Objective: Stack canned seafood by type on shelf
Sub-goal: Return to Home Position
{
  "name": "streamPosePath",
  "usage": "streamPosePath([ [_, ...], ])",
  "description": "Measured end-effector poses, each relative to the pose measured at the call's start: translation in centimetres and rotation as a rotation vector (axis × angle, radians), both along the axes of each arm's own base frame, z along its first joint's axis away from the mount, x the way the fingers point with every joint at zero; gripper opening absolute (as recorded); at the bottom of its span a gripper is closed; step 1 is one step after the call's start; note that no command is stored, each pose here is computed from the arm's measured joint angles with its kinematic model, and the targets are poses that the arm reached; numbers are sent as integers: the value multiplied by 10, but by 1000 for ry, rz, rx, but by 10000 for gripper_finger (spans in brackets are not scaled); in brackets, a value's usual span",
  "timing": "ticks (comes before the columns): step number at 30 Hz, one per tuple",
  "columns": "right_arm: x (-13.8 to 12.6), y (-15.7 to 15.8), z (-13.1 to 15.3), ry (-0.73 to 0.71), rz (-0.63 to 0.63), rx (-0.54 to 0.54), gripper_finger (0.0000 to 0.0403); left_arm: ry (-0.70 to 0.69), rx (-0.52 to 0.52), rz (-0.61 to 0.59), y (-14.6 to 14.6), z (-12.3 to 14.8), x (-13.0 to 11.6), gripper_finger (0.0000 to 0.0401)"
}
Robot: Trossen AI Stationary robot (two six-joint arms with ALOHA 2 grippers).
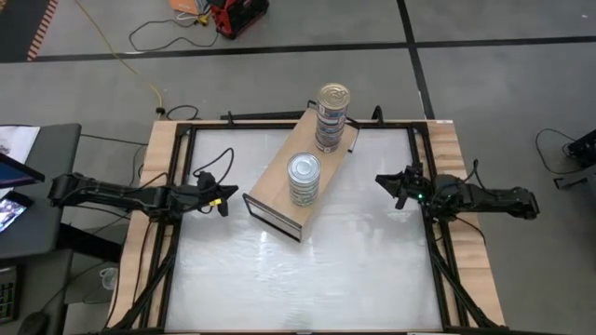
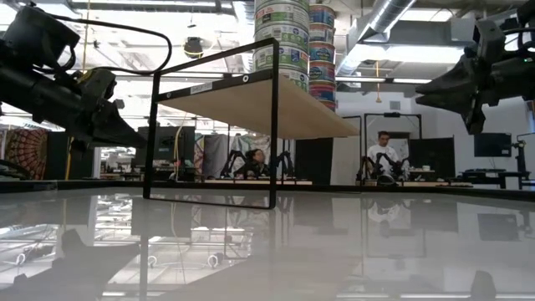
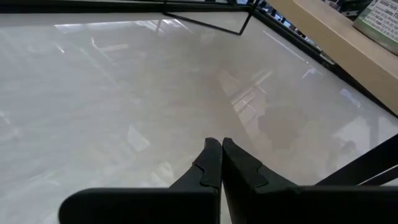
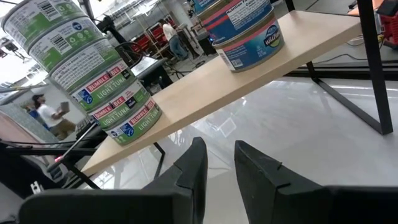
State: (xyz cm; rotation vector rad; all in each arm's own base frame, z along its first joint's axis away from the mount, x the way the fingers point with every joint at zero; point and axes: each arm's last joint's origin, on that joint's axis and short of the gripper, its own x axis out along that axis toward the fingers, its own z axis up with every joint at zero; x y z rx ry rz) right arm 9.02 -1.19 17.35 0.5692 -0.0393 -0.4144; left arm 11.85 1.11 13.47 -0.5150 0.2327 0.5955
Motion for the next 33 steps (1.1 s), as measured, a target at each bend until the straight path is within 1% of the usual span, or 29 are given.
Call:
streamPosePath([
  [33,0,0,-1,3,0,0,108,-21,-1,-1,0,2,1,0],
])
